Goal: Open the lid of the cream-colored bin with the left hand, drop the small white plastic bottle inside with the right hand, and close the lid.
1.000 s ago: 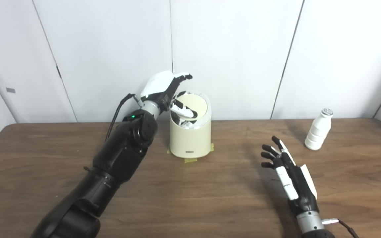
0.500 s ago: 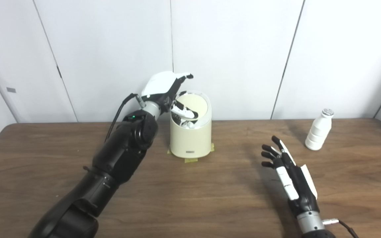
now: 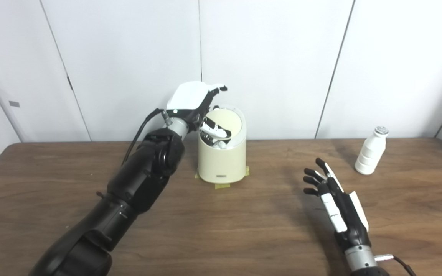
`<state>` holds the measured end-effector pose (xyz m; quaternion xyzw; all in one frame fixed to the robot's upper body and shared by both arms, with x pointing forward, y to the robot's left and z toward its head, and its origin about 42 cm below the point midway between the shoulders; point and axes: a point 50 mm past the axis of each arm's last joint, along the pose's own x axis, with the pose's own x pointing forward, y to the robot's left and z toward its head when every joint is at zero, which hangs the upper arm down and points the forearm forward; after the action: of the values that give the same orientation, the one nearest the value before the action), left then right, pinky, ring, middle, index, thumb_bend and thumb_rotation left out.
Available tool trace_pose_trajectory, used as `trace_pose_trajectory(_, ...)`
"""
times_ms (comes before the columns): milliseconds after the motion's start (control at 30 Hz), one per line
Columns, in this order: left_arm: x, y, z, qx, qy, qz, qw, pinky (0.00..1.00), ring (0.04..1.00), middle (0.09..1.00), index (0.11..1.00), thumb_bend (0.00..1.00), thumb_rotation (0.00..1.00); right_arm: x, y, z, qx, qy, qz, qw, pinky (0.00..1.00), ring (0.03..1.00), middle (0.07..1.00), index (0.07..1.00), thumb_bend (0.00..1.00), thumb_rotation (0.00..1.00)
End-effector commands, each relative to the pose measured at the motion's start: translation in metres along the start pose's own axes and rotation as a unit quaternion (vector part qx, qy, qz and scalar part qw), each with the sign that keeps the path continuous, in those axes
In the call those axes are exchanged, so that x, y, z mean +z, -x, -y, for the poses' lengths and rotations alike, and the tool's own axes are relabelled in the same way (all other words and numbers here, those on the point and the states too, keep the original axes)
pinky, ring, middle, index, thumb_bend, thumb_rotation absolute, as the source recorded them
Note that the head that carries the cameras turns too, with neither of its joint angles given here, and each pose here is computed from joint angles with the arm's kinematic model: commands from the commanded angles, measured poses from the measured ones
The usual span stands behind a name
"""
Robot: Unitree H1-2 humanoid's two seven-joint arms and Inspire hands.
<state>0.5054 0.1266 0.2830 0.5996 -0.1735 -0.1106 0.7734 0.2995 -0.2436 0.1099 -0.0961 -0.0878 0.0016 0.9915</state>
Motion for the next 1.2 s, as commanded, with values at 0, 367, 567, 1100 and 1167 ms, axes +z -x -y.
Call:
trace_pose_trajectory(0, 0.005, -0.005, -0.024, 0.013, 0.009, 0.004, 1.000, 0.71, 0.807, 0.847, 0.892, 0.92, 0.00, -0.052, 0.062, -0.028, 0.008, -0.041, -0.119, 0.992, 0.73, 0.823, 0.848, 0.946, 0.48, 0.94)
trace_pose_trajectory(367, 0.016, 0.023, -0.067, 0.065, 0.180, 0.005, 0.982, 0.68, 0.790, 0.813, 0.835, 0.44, 0.25, -0.053, 0.061, -0.027, 0.006, -0.078, -0.123, 0.989, 0.75, 0.839, 0.858, 0.947, 0.48, 0.90)
trace_pose_trajectory(567, -0.001, 0.053, -0.067, 0.129, 0.277, -0.005, 0.952, 0.76, 0.795, 0.799, 0.820, 0.34, 0.97, -0.053, 0.059, -0.028, 0.005, -0.078, -0.125, 0.989, 0.75, 0.832, 0.851, 0.945, 0.49, 0.91)
trace_pose_trajectory(1100, -0.040, 0.144, -0.007, 0.188, 0.435, -0.027, 0.880, 0.78, 0.818, 0.845, 0.882, 0.46, 1.00, -0.056, 0.056, -0.021, 0.010, -0.075, -0.122, 0.990, 0.74, 0.838, 0.857, 0.948, 0.48, 0.90)
trace_pose_trajectory(1167, -0.043, 0.155, 0.000, 0.187, 0.450, -0.036, 0.872, 0.80, 0.822, 0.845, 0.884, 0.46, 1.00, -0.056, 0.056, -0.021, 0.009, -0.076, -0.121, 0.990, 0.74, 0.839, 0.859, 0.949, 0.48, 0.90)
